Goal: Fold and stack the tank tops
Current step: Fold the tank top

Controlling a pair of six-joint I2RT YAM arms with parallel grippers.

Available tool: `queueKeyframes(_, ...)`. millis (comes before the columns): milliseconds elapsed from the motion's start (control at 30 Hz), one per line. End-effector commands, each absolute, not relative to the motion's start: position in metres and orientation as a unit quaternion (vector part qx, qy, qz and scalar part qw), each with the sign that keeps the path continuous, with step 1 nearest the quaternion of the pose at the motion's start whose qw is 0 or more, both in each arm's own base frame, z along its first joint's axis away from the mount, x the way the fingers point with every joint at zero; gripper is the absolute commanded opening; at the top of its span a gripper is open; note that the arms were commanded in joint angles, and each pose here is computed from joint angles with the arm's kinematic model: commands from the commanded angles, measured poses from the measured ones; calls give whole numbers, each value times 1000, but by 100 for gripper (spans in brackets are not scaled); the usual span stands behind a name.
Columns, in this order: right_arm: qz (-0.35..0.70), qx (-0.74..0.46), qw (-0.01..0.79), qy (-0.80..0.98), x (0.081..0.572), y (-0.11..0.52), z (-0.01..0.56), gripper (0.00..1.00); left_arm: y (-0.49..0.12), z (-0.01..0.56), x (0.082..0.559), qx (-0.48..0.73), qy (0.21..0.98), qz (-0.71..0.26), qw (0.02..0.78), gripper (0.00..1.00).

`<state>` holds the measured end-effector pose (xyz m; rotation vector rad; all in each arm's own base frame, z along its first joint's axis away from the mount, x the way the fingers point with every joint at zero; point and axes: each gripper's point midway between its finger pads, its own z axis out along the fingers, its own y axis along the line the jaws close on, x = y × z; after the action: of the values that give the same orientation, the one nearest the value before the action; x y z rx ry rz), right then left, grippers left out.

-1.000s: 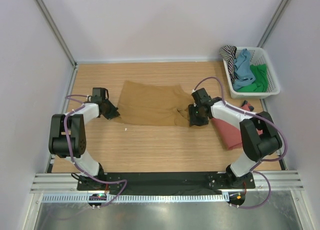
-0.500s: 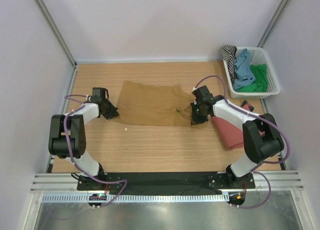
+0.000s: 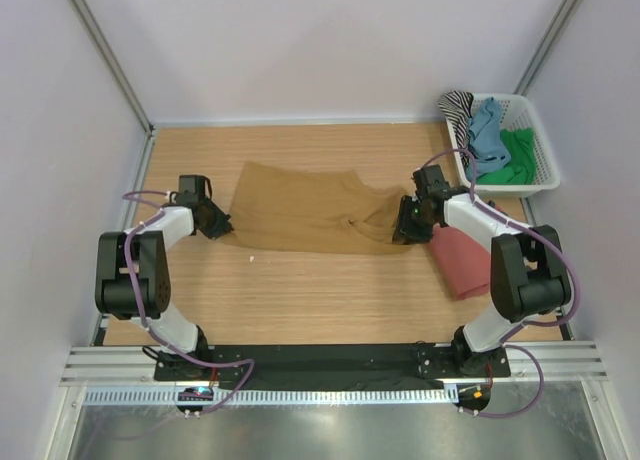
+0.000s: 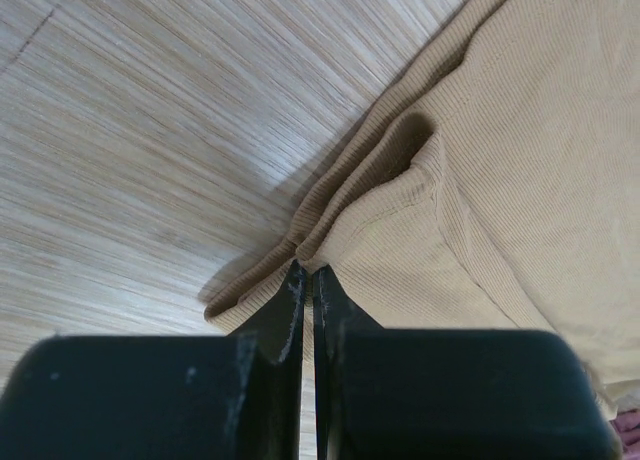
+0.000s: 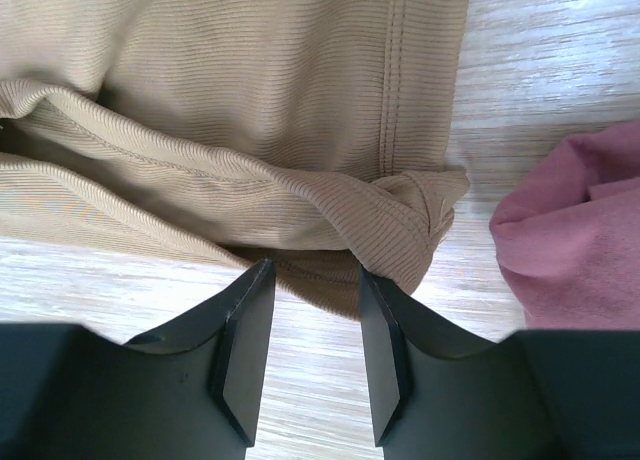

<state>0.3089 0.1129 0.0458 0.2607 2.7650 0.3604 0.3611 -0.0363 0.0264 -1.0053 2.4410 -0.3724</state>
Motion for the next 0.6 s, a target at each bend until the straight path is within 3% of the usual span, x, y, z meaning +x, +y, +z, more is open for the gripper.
queueKeyframes(0,123,93,186,970,316,113,51,45,-30,40,364,-364,884,-133,262,0)
queueKeyframes(233,119,94,205,967,324,111,64,52,-28,44,363,-367,880,-132,270,19)
queueKeyframes(367,144,91,239,956,341,121,92,58,-27,52,366,-370,875,-133,283,46)
queueKeyframes(567,154,73,279,945,379,133,118,50,-14,81,385,-384,854,-119,331,63)
